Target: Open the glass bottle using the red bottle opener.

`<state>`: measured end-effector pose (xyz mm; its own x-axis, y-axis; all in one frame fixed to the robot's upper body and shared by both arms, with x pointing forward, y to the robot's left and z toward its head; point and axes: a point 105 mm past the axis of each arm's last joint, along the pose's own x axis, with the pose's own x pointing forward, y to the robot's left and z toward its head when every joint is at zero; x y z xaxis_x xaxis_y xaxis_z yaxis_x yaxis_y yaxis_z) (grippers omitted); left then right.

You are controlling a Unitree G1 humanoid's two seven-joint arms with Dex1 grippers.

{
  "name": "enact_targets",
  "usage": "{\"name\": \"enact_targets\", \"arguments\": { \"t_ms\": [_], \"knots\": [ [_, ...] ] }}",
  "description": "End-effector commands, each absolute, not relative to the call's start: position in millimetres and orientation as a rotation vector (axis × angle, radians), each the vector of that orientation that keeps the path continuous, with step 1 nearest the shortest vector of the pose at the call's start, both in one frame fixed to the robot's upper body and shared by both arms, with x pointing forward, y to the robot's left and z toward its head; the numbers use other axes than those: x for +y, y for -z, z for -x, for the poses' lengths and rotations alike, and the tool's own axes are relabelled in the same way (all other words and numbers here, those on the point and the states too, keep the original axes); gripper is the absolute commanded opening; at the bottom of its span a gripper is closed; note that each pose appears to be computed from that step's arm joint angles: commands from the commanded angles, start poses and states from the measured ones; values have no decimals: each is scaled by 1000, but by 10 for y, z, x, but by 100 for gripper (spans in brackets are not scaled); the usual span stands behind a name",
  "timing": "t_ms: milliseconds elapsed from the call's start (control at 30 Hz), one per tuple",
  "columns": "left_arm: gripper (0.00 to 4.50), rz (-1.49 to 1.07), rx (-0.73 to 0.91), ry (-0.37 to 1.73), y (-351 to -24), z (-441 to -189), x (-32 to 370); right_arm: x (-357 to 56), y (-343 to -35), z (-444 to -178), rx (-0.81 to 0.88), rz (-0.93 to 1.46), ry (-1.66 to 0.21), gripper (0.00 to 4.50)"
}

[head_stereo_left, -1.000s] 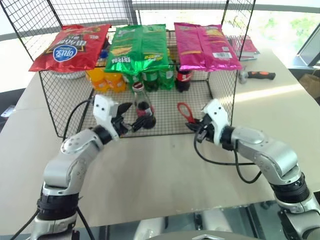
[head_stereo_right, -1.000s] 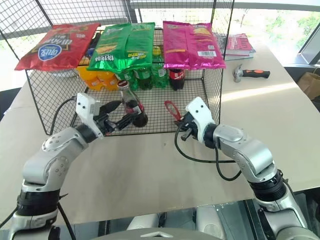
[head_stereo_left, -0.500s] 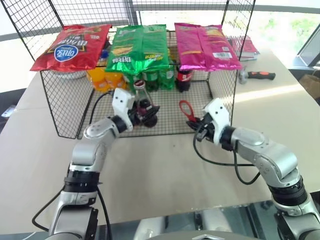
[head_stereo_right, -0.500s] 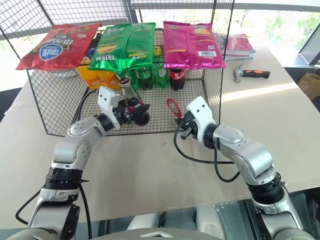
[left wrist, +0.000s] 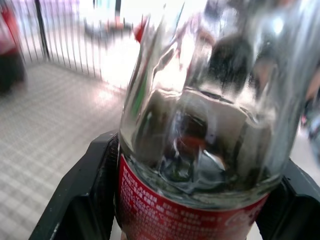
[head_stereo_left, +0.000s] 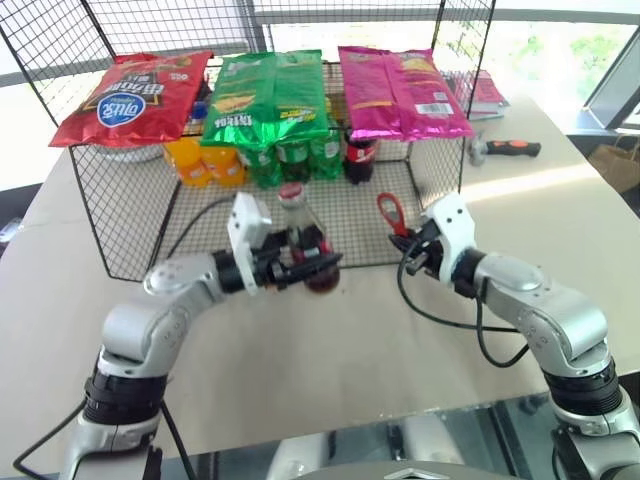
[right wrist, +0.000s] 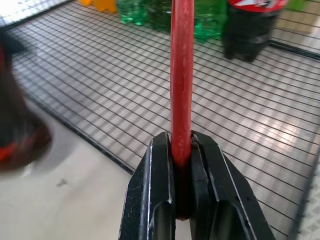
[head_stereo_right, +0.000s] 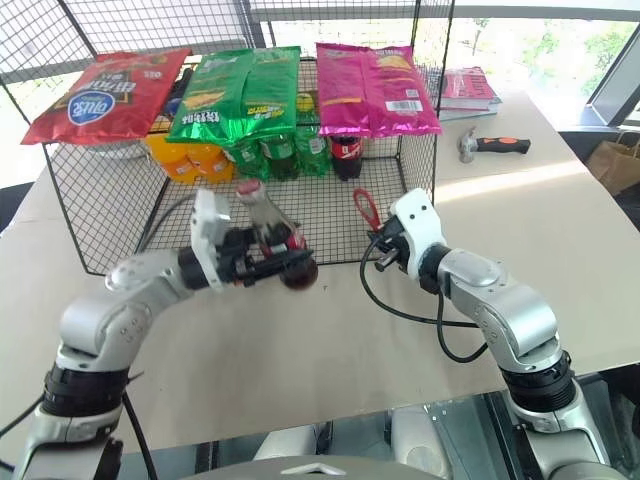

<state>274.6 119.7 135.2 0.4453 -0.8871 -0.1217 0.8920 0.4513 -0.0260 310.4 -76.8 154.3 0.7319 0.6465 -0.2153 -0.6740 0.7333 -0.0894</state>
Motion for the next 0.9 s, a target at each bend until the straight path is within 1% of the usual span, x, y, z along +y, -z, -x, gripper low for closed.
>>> {"name": "enact_targets", "arguments": {
  "t_ms": [33,100,133,200,233,600,767,900],
  "knots": [
    [279,-96,32,1129,-1355,-2656,1074,-758,-1638,-3090,117,186,-722,0],
    [279,-101,25,1128,-1321,-2634,1059,-750,-1633,-3082,116,187,-722,0],
    [359,-102,20,1126,-1315,-2630,1057,-748,-1631,-3078,116,187,-723,0],
    [405,-107,9,1124,-1308,-2621,1050,-740,-1622,-3068,116,190,-726,0],
    [445,-103,2,1121,-1314,-2621,1048,-737,-1620,-3066,115,192,-726,0],
    [445,-114,-79,1131,-1590,-2613,1072,-741,-1678,-3080,69,220,-720,0],
    [445,-118,-70,1134,-1621,-2570,1114,-692,-1859,-3012,-85,328,-769,0],
    [445,-122,-62,1130,-1623,-2560,1133,-692,-1910,-2980,-160,398,-782,0]
  ]
}}
